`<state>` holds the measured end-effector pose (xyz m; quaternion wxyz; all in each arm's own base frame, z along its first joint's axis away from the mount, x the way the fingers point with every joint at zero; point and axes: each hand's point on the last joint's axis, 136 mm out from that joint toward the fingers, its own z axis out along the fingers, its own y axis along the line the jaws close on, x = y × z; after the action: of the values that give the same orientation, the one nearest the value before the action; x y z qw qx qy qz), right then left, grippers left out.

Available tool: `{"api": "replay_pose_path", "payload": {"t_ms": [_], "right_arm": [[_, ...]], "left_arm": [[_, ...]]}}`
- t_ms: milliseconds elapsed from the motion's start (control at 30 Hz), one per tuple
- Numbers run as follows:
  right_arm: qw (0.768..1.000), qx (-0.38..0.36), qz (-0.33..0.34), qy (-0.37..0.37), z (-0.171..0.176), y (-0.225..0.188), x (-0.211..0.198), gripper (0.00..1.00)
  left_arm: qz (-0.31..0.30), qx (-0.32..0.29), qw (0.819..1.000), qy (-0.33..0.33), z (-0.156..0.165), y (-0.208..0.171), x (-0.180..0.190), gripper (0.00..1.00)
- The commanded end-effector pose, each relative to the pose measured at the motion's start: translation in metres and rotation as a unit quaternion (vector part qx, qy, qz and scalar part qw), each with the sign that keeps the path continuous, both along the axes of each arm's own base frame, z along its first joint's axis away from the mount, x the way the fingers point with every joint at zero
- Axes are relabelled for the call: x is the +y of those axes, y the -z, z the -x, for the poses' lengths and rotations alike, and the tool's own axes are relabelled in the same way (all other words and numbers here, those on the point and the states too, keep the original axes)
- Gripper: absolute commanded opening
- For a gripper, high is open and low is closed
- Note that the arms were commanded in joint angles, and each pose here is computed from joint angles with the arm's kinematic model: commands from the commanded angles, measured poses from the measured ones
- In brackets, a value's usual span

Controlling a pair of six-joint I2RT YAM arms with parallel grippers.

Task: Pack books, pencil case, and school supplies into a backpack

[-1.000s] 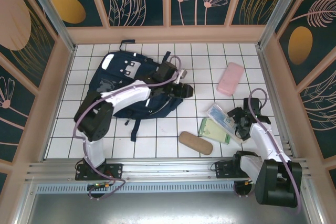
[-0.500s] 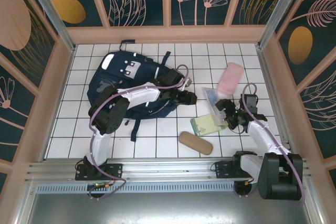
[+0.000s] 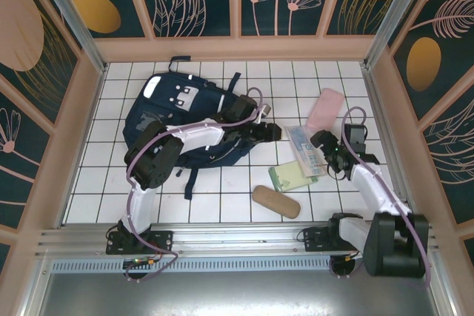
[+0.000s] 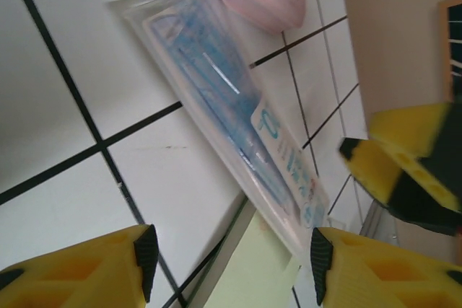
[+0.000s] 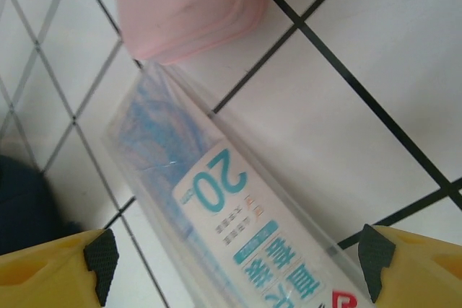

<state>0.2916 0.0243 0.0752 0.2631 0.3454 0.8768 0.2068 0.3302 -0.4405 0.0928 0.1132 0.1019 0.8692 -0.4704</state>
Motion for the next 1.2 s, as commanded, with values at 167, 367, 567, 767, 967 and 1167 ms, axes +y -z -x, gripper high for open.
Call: {"api": "replay_pose_path", "payload": {"t_ms": [167, 367, 567, 767, 967, 1167], "right_arm": [[0.996, -0.017, -0.085, -0.025, -0.036, 0.004, 0.001, 0.88], [0.983, 0.001, -0.172, -0.07, -0.043, 0.02, 0.03, 0.85], [0.966, 0.008, -0.23, -0.12, -0.04, 0.024, 0.062, 0.8], [0.948, -0.013, -0.284, -0.14, -0.036, 0.013, 0.084, 0.75], [0.943, -0.005, -0.302, -0.138, -0.039, 0.023, 0.09, 0.66], [0.935, 0.01, -0.308, -0.174, -0.043, 0.03, 0.119, 0.56]], "left_arm": [[0.09, 0.071, 0.993, -0.038, -0.002, 0.013, -0.008, 0.6], [0.086, 0.088, 0.991, -0.044, -0.002, 0.026, -0.008, 0.6], [0.075, 0.109, 0.99, -0.04, -0.002, 0.041, -0.011, 0.61], [0.061, 0.131, 0.989, -0.038, -0.002, 0.058, -0.014, 0.61], [0.062, 0.145, 0.987, -0.037, -0.001, 0.066, -0.015, 0.61], [0.067, 0.155, 0.985, -0.037, 0.001, 0.071, -0.016, 0.6]]}}
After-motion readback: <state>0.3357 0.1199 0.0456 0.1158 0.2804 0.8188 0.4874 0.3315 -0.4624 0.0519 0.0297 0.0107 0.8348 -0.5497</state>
